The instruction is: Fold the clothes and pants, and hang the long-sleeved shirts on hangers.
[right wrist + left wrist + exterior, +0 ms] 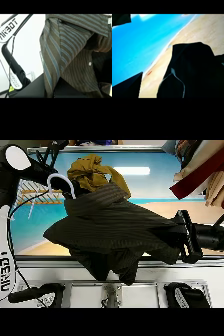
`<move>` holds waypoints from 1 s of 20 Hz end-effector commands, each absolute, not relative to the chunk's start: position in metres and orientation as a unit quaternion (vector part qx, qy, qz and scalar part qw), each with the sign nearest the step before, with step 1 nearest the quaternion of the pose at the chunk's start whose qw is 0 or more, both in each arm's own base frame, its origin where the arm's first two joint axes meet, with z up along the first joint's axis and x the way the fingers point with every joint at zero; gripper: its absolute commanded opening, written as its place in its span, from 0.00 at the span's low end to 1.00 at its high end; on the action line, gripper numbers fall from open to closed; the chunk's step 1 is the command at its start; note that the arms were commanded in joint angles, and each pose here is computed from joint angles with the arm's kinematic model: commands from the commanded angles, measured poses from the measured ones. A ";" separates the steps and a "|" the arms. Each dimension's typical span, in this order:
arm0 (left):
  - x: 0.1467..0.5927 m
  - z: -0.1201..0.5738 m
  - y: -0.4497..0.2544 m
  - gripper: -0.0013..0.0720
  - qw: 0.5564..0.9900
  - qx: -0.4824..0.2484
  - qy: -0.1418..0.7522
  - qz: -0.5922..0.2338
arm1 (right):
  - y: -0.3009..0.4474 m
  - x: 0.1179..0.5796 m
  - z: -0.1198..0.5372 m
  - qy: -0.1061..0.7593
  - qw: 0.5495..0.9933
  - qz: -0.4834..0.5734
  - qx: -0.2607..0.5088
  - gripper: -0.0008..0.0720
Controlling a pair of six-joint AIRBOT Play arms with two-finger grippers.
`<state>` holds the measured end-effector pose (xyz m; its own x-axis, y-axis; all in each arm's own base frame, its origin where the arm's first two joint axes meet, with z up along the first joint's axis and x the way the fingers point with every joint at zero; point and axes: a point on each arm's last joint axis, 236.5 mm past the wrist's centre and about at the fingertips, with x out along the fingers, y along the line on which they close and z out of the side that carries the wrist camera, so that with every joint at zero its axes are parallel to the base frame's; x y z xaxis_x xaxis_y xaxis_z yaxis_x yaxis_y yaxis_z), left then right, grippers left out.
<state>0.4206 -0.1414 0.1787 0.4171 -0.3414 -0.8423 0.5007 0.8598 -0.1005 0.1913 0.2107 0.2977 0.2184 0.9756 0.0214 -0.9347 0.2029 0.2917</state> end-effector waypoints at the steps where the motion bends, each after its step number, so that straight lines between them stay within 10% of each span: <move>1: 0.435 0.219 -0.127 0.92 0.871 0.055 0.435 -0.224 | 0.209 0.197 0.304 0.079 0.775 0.611 0.139 0.04; 9: 0.428 0.309 -0.117 0.92 0.896 -0.075 0.332 -0.283 | 0.190 0.245 0.318 0.041 0.836 0.522 0.166 0.04; 19: 0.399 0.339 -0.088 0.91 0.931 -0.091 0.268 -0.231 | 0.007 0.302 0.395 -0.141 0.981 0.114 0.067 0.04; 20: 0.397 0.339 -0.091 0.66 0.931 -0.091 0.265 -0.233 | -0.015 0.296 0.399 -0.150 0.986 0.065 0.045 0.04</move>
<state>0.4035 -0.0878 0.3321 0.7283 -0.4837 -0.4854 0.3842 0.8747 -0.2954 0.3032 0.0530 0.3793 0.8854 0.3904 0.2525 -0.4329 0.8903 0.1414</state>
